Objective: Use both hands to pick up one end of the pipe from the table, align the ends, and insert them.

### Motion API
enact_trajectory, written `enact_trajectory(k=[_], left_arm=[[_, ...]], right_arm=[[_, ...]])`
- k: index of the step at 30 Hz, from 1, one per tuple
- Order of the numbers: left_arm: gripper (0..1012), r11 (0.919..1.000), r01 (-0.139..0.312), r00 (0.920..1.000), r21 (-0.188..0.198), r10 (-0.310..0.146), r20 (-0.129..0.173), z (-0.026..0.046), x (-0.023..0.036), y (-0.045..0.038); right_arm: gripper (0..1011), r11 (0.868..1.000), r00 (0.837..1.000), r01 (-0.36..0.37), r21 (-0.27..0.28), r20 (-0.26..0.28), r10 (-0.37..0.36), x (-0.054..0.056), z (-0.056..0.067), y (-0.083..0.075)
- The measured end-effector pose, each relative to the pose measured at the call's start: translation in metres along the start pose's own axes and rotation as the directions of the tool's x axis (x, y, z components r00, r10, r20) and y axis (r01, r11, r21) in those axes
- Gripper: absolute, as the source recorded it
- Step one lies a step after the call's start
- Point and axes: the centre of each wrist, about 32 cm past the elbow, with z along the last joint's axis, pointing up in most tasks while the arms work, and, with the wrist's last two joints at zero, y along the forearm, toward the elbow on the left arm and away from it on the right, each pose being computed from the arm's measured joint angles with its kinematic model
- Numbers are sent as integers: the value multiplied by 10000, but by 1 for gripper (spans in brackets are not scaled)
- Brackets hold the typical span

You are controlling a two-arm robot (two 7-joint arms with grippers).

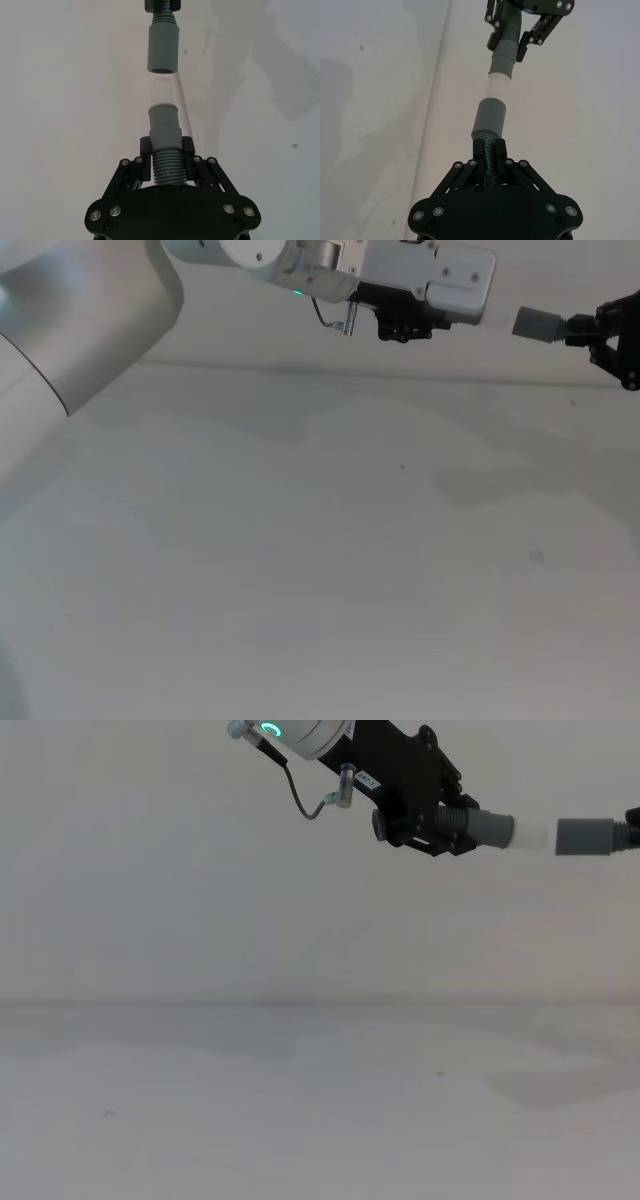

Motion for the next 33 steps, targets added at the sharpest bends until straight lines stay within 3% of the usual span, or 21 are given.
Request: enact_trajectory(k=[12, 33], left_arm=[[352, 10000, 0, 10000, -3, 0, 30, 4, 4, -1], [352, 10000, -2, 10000, -9, 2, 37, 5, 4, -1]], right_arm=[[137, 9987, 9996, 217, 457, -192, -208, -35, 16, 47], [137, 9978, 9992, 327, 582, -246, -313, -12, -16, 84]])
